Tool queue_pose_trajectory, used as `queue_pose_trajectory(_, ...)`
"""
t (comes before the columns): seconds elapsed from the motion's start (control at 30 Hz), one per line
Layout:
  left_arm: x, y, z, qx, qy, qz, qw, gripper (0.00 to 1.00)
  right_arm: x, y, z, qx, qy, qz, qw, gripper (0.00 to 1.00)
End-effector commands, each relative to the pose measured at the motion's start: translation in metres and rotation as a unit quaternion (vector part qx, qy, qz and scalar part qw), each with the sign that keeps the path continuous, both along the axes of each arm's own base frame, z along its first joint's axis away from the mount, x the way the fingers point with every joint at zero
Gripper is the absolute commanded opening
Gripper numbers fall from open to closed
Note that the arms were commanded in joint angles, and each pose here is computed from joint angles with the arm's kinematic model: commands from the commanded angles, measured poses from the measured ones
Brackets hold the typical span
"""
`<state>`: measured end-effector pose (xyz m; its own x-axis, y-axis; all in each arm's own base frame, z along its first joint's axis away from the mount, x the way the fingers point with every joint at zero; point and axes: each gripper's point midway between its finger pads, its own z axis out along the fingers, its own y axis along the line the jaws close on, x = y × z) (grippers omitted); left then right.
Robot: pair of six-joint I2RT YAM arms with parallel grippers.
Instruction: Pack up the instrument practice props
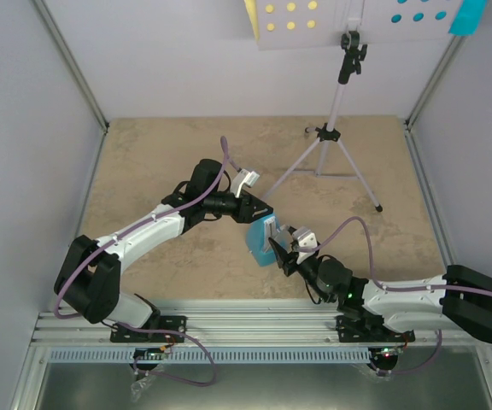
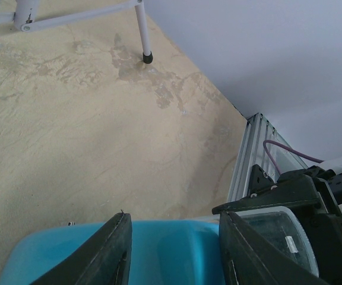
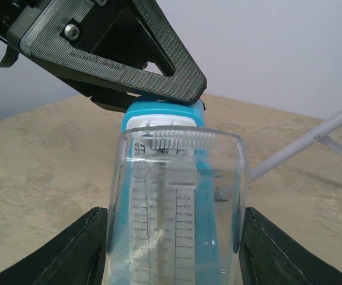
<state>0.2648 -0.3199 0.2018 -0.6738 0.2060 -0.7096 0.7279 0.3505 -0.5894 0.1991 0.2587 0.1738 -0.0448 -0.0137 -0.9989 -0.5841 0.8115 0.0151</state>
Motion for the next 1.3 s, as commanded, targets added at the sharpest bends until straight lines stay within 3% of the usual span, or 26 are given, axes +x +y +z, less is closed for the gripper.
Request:
queue_pose_trajectory(0.0, 0.001, 0.002, -0.013, 0.021, 0.014, 0.003, 1.0, 0.43, -0.001, 0.004, 0.015, 0.033, -0.003, -0.002, 0.999, 0.49)
queue_pose_trajectory(1.27, -0.001, 0.001, -0.012, 0.017, 0.017, 0.0, 1.0, 0.43, 0.0, 0.024, -0.004, -0.003, 0.02, -0.003, 1.0, 0.49)
